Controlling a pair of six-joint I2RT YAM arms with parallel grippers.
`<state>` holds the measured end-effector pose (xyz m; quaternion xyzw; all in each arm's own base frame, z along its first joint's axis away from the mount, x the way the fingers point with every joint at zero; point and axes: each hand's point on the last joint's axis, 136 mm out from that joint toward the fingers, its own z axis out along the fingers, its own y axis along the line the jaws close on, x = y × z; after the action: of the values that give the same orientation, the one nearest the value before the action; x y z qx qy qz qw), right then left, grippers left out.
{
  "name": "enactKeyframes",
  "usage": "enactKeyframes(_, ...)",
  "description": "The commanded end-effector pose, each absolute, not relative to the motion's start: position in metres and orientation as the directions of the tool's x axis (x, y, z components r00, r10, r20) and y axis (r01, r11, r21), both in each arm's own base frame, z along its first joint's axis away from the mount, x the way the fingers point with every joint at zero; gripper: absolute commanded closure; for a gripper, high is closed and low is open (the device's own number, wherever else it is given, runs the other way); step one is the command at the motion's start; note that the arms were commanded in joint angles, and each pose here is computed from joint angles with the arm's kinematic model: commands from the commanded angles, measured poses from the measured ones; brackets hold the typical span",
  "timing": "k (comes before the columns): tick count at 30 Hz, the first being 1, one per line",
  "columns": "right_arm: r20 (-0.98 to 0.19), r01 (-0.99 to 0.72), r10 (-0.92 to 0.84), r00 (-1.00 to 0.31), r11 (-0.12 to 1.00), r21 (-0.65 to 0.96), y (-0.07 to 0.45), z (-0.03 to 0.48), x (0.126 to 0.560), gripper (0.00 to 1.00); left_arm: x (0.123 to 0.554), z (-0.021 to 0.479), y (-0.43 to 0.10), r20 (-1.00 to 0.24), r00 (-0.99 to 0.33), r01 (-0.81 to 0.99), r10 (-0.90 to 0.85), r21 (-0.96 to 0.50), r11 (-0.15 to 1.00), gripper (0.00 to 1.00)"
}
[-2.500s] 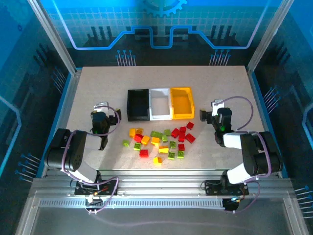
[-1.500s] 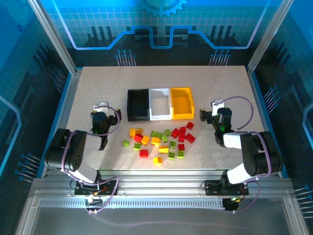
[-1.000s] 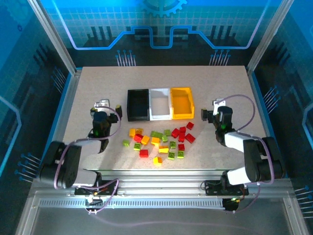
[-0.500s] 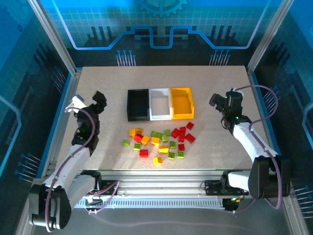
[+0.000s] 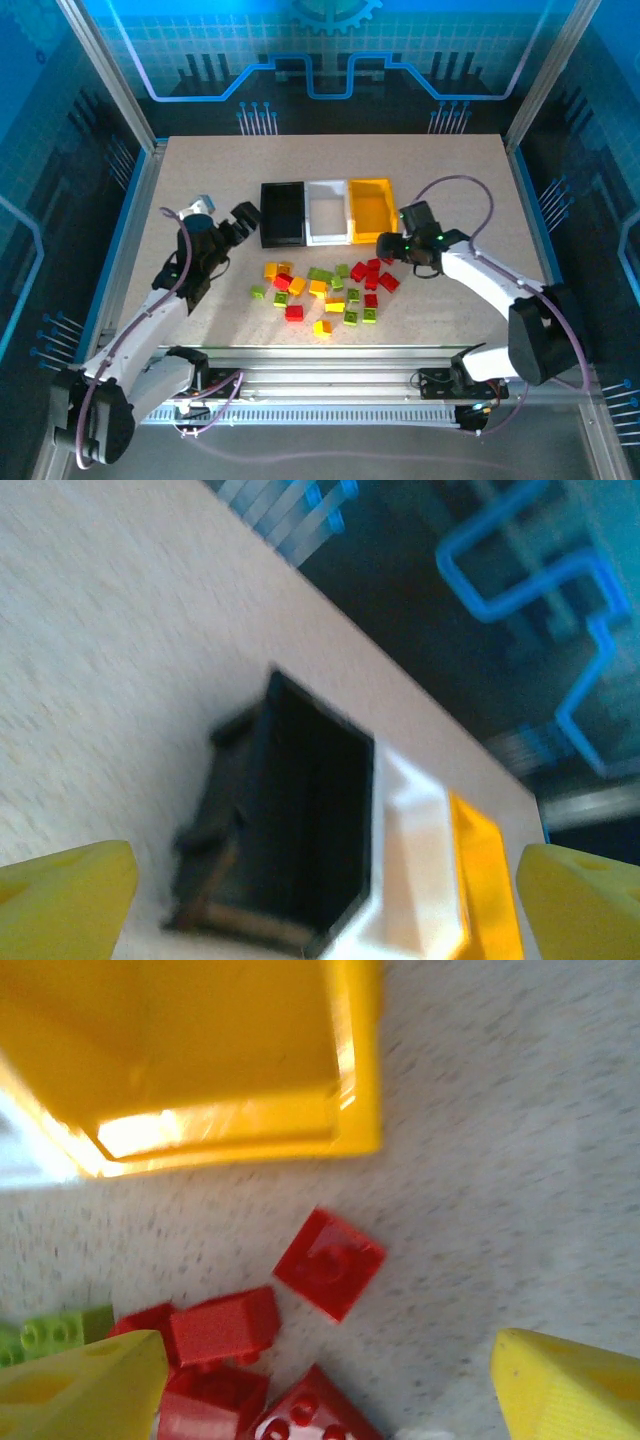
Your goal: Sort the legos into containers by color
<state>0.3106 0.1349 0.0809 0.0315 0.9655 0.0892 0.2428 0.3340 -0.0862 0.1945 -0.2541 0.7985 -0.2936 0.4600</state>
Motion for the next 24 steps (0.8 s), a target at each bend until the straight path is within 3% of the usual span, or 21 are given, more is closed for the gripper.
enactKeyframes(1, -0.463, -0.076, 0.005, -0.886, 0.985, 0.156, 0.163, 0.076, 0.304, 0.17, 0.318, 0.176, -0.107, -0.546, -0.559, -0.127, -0.625, -0.688, 0.715, 0.01)
enactKeyframes(10, -0.444, -0.285, -0.216, -0.87, 0.954, 0.094, 0.222, 0.062, 0.294, 0.33, 0.304, 0.156, -0.113, -0.524, -0.614, -0.132, -0.591, -0.67, 0.731, 0.01)
enactKeyframes(24, -0.46, 0.037, 0.048, -0.887, 0.999, 0.033, 0.17, 0.057, 0.31, 0.42, 0.304, 0.147, -0.116, -0.505, -0.627, -0.138, -0.593, -0.677, 0.723, 0.01)
